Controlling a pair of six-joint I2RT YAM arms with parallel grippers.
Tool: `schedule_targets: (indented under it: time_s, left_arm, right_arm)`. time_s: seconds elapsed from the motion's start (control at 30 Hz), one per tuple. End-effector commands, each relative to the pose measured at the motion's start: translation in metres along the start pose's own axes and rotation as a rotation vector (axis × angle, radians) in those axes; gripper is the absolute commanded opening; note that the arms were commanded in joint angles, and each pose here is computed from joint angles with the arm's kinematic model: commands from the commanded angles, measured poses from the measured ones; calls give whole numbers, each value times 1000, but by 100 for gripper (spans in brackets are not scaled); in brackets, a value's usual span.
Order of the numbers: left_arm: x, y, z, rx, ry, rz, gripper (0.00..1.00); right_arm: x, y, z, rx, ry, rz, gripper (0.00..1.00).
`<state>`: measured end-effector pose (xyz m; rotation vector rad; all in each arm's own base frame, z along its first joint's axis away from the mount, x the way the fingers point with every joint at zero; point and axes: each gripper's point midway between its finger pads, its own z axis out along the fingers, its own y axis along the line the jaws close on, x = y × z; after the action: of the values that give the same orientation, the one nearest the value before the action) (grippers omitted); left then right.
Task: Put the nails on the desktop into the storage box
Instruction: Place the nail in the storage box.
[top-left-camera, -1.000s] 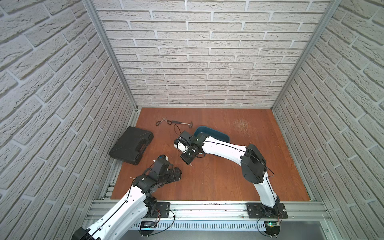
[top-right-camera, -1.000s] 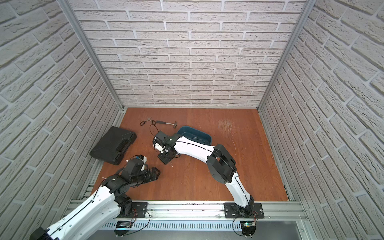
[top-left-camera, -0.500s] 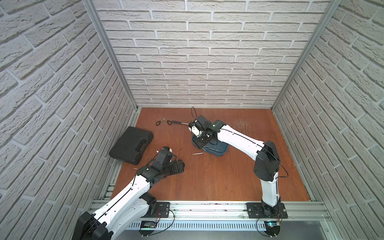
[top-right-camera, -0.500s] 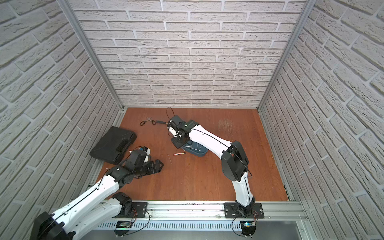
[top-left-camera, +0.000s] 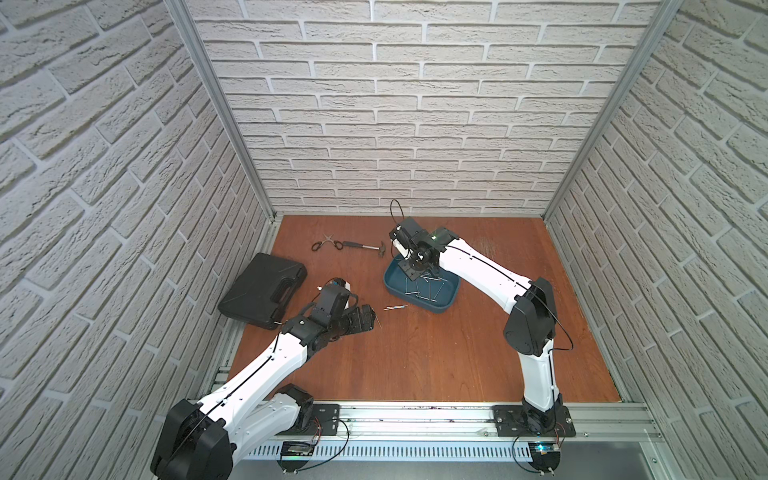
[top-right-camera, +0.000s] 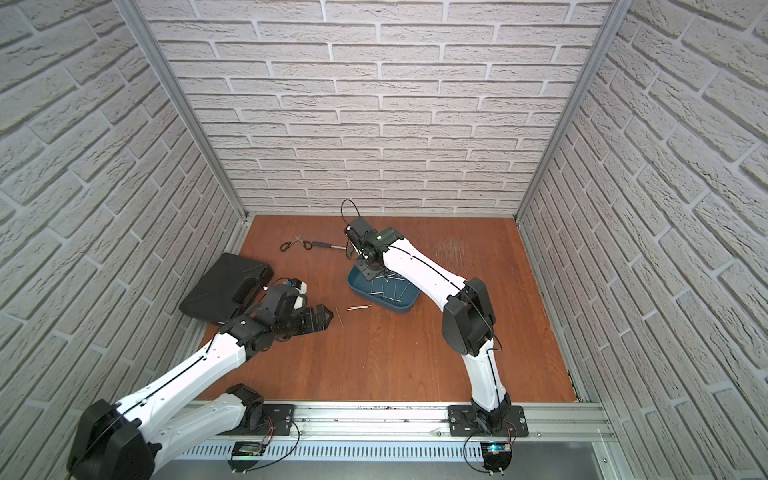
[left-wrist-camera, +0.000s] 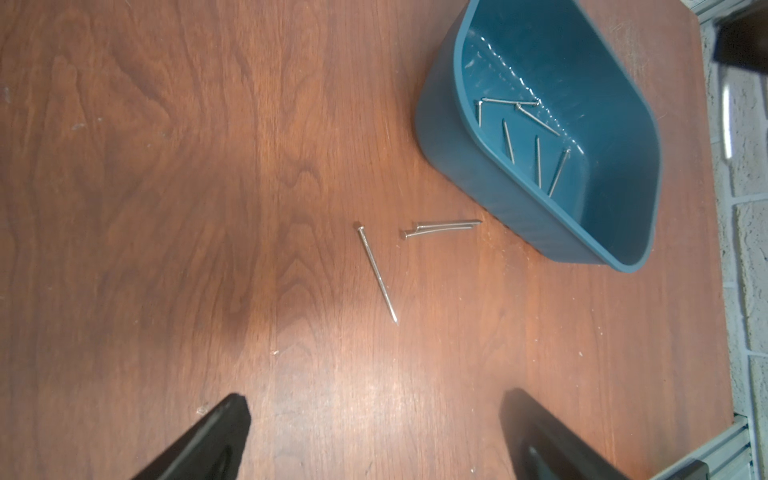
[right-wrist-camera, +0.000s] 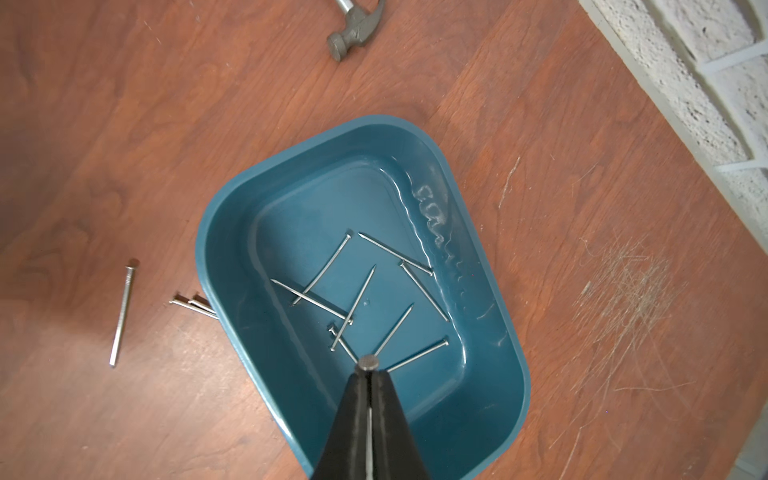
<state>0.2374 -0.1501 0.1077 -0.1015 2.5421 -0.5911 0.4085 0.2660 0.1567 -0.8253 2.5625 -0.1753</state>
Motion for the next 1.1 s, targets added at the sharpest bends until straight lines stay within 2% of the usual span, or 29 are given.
schedule_targets:
  time_s: [0.0, 0.07, 0.17, 0.3, 0.6, 0.83, 1.07]
  left_arm:
    - [-12, -9, -6, 32, -39, 16, 98]
    - [-10, -7, -8, 29, -41, 13, 98]
    - [-8, -5, -9, 28, -45, 11, 98]
    - [-3, -1, -9, 21, -41, 7, 98]
    - [14, 14, -11, -8, -26, 0, 98]
    - [31, 28, -15, -22, -21, -22, 98]
    - [43, 35, -20, -17, -26, -37, 98]
  right_arm:
    - [-3, -9, -6, 28, -6, 9, 26]
    - [-4, -11, -10, 30, -11, 16, 37]
    - [-5, -6, -18, 3, -26, 22, 42]
    - [-5, 19, -27, -65, -41, 10, 42]
    - [-7, 102, -26, -224, -44, -15, 41]
    - [-8, 156, -5, -323, -10, 0, 37]
    - [-3, 171, 27, -326, 43, 35, 35]
